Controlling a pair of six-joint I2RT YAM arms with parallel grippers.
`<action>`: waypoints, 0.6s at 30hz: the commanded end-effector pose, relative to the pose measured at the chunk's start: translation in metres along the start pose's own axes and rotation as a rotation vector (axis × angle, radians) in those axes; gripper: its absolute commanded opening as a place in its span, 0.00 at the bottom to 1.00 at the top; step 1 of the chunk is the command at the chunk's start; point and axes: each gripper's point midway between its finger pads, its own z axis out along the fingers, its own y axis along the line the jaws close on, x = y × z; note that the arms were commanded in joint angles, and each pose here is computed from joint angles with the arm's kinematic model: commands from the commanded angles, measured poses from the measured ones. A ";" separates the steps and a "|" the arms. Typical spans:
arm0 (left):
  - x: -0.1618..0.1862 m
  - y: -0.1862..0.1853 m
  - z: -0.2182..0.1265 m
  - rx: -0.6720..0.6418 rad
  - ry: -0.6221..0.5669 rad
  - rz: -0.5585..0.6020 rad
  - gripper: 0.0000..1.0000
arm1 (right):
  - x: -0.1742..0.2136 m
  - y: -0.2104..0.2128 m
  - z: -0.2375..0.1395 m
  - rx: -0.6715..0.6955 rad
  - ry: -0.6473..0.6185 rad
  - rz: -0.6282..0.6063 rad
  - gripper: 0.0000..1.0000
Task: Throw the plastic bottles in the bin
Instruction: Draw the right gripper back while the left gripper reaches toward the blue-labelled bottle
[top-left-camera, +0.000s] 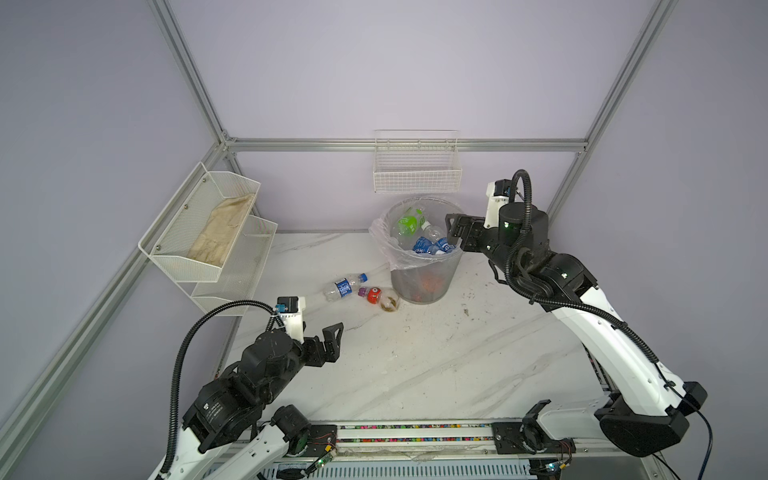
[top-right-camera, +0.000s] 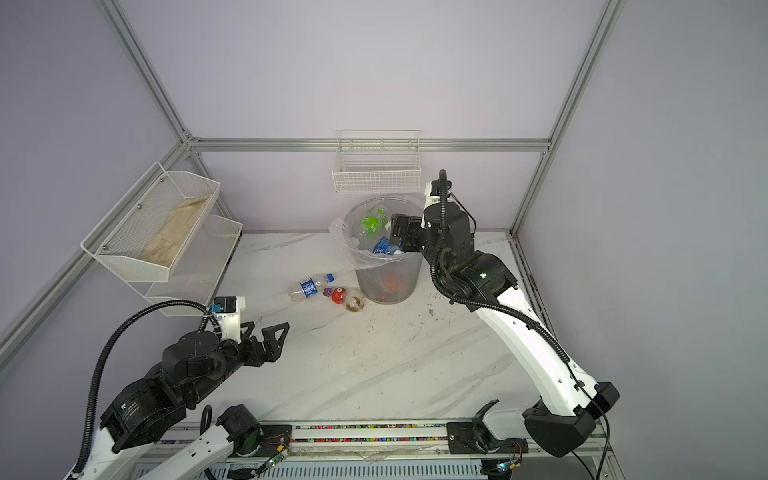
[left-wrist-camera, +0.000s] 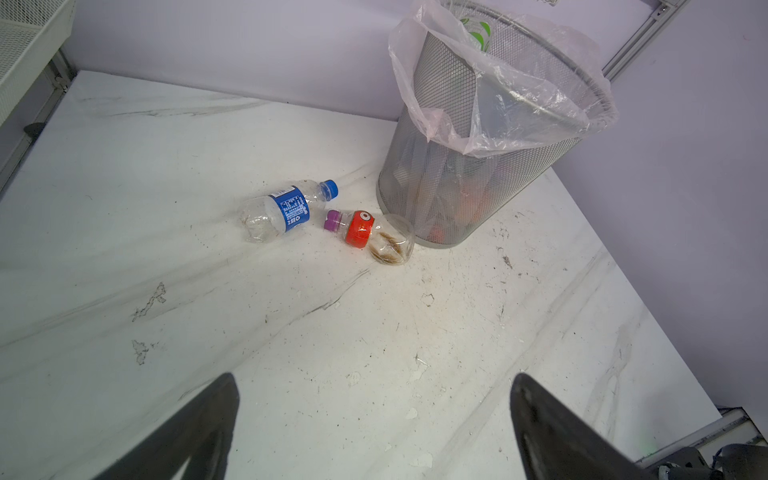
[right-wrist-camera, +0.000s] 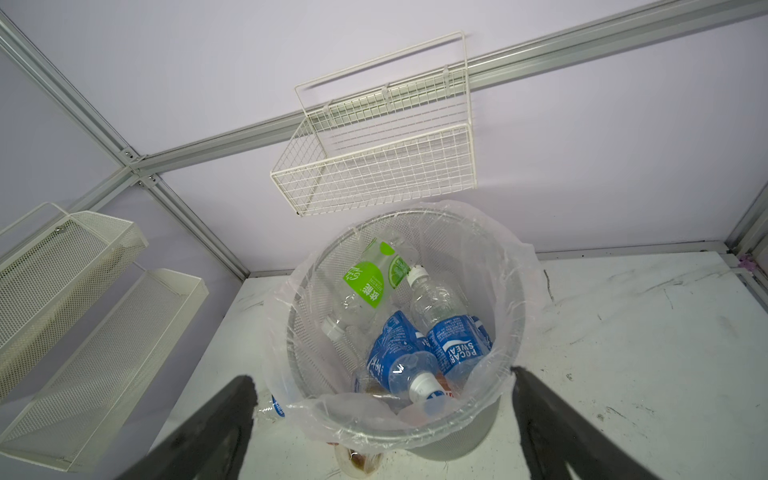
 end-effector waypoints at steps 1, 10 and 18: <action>-0.011 -0.007 -0.002 0.028 -0.029 -0.024 1.00 | -0.009 -0.005 -0.016 -0.006 -0.034 0.018 0.97; -0.006 -0.021 0.032 -0.020 0.116 0.094 1.00 | 0.010 -0.014 -0.027 -0.014 -0.003 0.022 0.98; -0.026 -0.029 0.086 -0.044 0.202 0.189 1.00 | 0.032 -0.019 -0.052 -0.082 0.029 0.026 0.97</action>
